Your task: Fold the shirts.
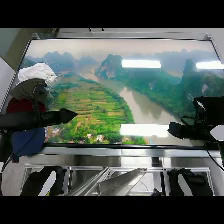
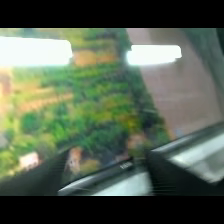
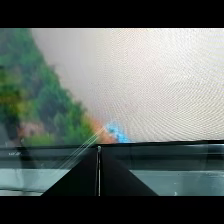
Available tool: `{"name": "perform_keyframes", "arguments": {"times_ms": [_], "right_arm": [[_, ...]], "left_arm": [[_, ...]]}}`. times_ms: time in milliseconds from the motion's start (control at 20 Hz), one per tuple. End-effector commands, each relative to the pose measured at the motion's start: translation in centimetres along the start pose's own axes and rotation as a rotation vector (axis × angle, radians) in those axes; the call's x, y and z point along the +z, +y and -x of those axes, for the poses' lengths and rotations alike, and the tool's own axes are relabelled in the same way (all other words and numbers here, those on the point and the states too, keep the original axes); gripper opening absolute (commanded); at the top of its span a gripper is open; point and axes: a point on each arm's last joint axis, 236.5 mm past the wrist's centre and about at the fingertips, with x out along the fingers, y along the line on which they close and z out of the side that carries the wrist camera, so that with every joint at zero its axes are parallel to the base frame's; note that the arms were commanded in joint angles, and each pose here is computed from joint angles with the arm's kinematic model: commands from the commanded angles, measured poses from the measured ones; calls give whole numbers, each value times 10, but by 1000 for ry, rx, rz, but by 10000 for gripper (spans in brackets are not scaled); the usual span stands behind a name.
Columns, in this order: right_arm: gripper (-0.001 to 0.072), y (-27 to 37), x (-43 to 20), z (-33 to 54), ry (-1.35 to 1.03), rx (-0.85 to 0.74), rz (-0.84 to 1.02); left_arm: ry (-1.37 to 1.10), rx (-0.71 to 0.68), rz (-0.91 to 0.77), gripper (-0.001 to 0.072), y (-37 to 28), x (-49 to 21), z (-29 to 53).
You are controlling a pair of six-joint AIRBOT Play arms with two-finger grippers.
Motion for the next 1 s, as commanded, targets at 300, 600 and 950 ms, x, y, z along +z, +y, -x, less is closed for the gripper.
{"name": "perform_keyframes", "arguments": {"times_ms": [300,600,950], "right_arm": [[22,0,0,0,0,0,1],[23,0,7,0,-31,1,1],[22,1,10,0,-41,2,1]], "left_arm": [[-266,392,3,679,140,200,56],[-237,526,-65,678,279,312,-21],[-294,760,-214,677,385,314,-103]]}}
